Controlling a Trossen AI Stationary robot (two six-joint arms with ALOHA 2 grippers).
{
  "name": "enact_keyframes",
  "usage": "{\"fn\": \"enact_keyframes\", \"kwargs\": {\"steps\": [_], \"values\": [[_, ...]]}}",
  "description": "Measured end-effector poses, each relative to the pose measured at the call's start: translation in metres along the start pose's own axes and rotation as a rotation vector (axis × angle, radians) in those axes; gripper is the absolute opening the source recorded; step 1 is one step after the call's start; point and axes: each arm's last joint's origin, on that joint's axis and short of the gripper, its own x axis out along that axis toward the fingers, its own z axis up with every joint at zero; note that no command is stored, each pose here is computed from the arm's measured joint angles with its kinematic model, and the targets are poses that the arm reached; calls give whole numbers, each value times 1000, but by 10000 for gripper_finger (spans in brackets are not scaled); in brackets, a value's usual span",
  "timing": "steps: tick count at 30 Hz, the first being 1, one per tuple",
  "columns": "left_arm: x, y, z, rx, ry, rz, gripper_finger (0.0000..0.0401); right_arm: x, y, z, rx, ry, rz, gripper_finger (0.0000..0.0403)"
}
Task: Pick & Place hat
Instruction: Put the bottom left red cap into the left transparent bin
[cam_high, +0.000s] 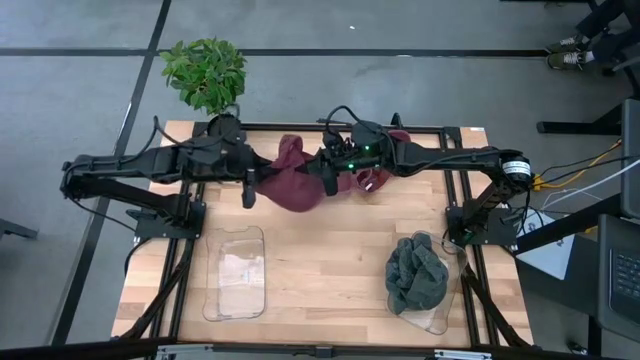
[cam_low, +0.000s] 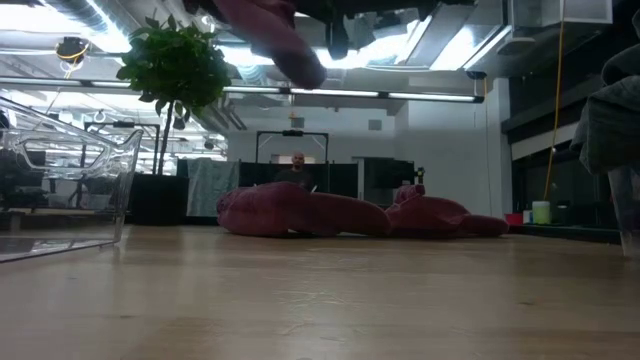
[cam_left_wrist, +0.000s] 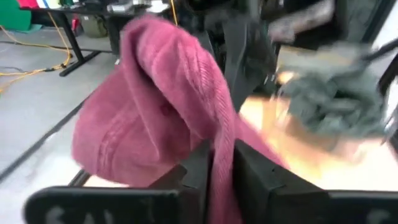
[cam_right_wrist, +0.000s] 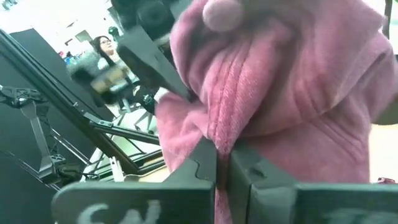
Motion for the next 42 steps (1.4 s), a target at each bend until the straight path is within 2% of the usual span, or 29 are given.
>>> {"fn": "enact_keyframes", "kwargs": {"steps": [10, 17, 19, 28, 42], "values": [[-20, 5, 9, -185, -111, 21, 165, 2, 8, -4, -86, 0, -10, 11], [-18, 14, 11, -456, -154, 118, 218, 4, 11, -9, -128, 13, -91, 11], [-16, 16, 11, -495, -149, 119, 227, 4, 10, -12, -137, 31, -120, 11], [-2, 20, 17, -519, -182, 55, 244, 3, 10, -20, -156, 104, -157, 11], [31, 18, 6, -528, -54, 1, 263, 3, 8, -23, -148, 131, -188, 11]]}}
